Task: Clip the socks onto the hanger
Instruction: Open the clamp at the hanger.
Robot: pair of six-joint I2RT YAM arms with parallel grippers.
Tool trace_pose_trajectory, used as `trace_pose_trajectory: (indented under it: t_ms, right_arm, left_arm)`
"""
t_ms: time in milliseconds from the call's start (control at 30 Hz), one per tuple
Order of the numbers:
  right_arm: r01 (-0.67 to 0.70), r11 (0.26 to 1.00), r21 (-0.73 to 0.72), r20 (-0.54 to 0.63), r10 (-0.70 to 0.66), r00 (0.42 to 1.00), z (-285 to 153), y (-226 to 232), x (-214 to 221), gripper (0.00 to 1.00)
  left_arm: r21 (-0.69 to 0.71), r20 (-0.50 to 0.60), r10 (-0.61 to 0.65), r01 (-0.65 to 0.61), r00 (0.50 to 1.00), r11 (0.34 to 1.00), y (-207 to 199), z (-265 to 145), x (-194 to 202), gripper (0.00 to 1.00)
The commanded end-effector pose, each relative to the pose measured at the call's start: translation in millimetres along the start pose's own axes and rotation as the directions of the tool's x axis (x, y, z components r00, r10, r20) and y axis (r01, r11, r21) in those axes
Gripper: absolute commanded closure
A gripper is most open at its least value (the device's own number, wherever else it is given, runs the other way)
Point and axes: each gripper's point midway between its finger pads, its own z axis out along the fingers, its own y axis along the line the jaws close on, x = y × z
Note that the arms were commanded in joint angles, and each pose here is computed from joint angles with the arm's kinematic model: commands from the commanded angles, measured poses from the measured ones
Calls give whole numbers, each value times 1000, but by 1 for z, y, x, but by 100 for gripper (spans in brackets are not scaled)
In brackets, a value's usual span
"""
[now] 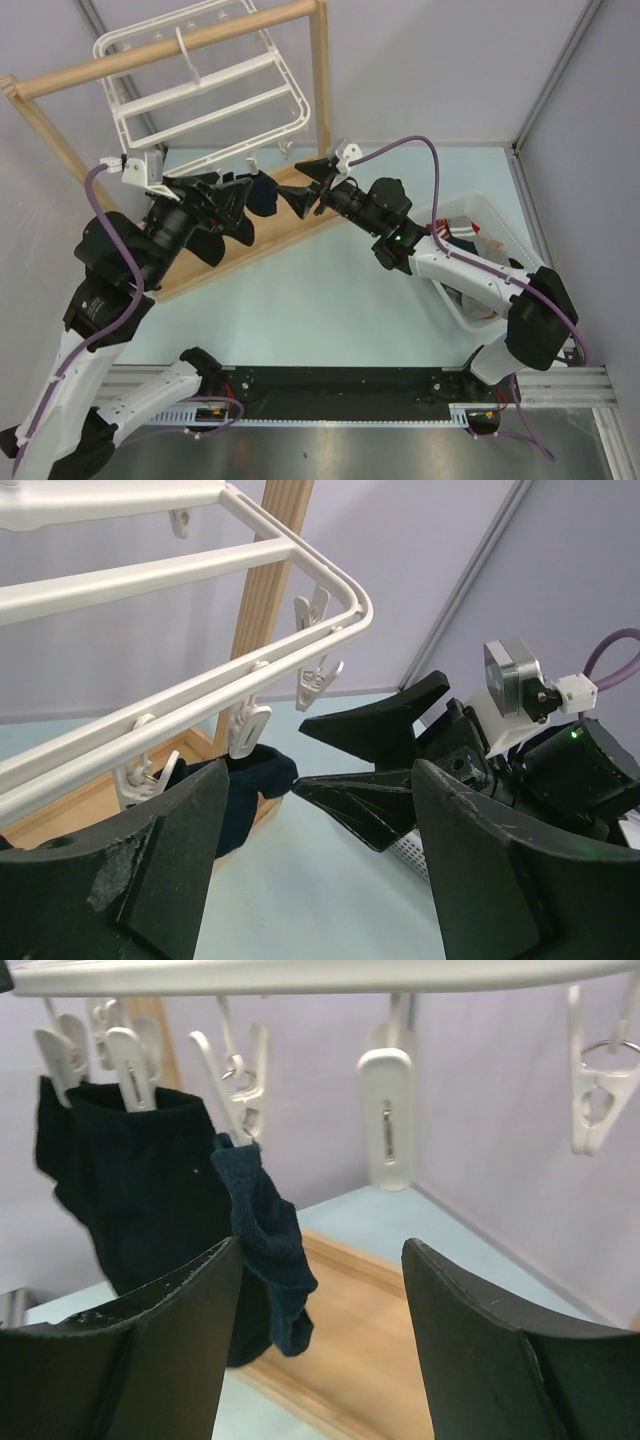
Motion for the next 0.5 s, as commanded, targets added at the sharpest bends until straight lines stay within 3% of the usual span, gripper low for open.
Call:
trace_pose_trajectory:
  t_ms: [0, 200, 467]
  right_arm:
    - [122, 985, 124, 127, -138, 982, 2, -14, -39, 31]
    - [153, 970, 190, 177, -188, 966, 8, -25, -40, 32]
    - [146, 975, 166, 226, -182, 957, 11, -27, -45, 35]
  left_arm:
    - [39, 24, -16, 15, 1000, 999, -11, -1, -14, 20]
    - [56, 19, -18, 17, 1000, 998, -14, 1, -13, 20]
    - [58, 12, -13, 12, 1000, 998, -13, 2, -9, 20]
